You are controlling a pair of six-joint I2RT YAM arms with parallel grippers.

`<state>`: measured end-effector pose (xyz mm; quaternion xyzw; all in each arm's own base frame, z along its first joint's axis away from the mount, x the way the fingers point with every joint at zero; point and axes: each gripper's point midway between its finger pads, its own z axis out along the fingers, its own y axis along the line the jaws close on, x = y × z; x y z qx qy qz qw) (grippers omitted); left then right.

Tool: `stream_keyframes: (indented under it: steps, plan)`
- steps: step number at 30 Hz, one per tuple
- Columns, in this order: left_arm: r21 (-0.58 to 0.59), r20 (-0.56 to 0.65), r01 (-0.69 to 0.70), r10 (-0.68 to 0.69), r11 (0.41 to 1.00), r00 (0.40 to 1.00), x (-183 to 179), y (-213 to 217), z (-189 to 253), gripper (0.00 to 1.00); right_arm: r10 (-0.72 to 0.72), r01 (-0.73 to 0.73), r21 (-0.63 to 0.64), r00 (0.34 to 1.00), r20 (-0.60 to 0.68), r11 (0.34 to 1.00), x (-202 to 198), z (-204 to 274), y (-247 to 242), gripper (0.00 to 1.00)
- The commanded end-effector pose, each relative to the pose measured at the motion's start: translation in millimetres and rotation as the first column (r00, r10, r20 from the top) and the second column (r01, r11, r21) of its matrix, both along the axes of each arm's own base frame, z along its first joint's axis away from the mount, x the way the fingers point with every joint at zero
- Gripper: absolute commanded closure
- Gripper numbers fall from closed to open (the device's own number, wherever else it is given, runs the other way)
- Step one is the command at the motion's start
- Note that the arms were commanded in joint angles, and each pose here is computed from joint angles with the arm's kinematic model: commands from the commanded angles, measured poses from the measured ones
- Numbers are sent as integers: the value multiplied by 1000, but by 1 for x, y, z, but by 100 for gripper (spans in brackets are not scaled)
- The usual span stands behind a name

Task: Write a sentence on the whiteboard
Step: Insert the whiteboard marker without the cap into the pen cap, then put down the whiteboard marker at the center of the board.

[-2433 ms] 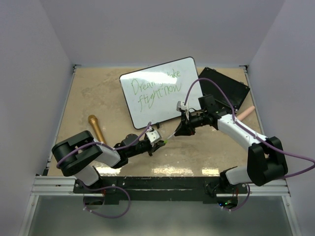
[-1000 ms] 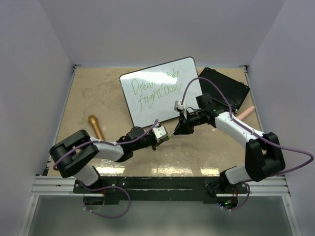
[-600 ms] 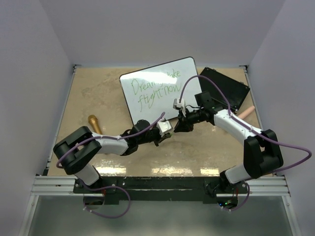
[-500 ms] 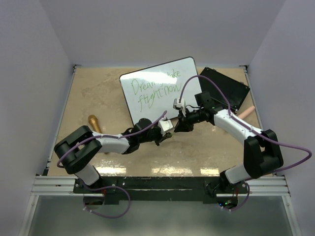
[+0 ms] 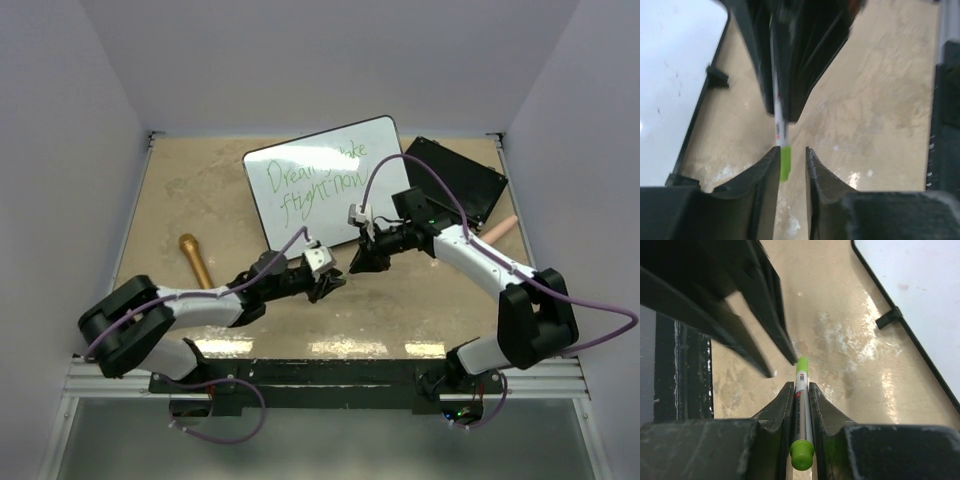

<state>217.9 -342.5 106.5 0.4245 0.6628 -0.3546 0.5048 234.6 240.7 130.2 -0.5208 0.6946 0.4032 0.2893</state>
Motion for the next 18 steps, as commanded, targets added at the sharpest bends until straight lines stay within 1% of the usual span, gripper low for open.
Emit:
stream_keyframes:
  steps: [1,2,3,4,5,6,8,9,11,12,13,15,16,17,18]
  plan:
    - [-361,114,73,-34,930,993,-29,5,117,63,33,-33,-34,999,18,999,-1,-10,2,90]
    - [-353,95,59,-27,934,995,-30,10,116,63,39,-38,-48,999,13,998,-2,-13,0,89]
    - [-313,47,37,-23,949,999,-33,15,105,62,44,-44,-70,999,6,997,-3,-19,-3,88]
    - [-331,64,30,-10,943,998,-35,23,119,61,44,-42,-91,999,17,995,-1,-23,-5,88]
    - [-321,56,13,5,947,998,-35,28,119,60,45,-44,-98,999,12,994,-1,-24,-6,88]
    - [-289,28,-12,21,957,999,-35,32,114,56,44,-43,-104,999,12,994,-1,-24,-8,88]
    - [-293,35,-70,84,954,996,-30,46,124,47,50,-47,-102,999,20,994,-1,-24,-9,88]
    - [-257,16,-102,110,961,994,-28,51,121,41,47,-45,-106,999,24,993,0,-24,-10,88]
    - [-235,32,-169,181,957,983,-19,64,129,38,61,-57,-118,998,30,991,-1,-25,-14,88]
    - [-186,33,-198,207,963,978,-16,69,131,32,61,-57,-120,998,34,991,-1,-24,-17,86]
    - [-171,40,-263,274,949,961,-7,79,136,29,68,-62,-125,997,40,990,-2,-24,-20,86]
    - [-121,61,-307,315,944,947,-2,89,144,25,73,-67,-116,996,49,991,-2,-21,-22,86]
    - [-117,71,-368,377,923,924,5,98,149,21,68,-61,-113,996,63,992,1,-19,-26,86]
    - [-125,83,-381,392,916,916,7,102,160,19,69,-61,-107,995,73,992,-1,-15,-28,86]
    - [-85,79,-398,404,914,911,6,108,155,16,70,-62,-99,994,79,993,-1,-12,-29,86]
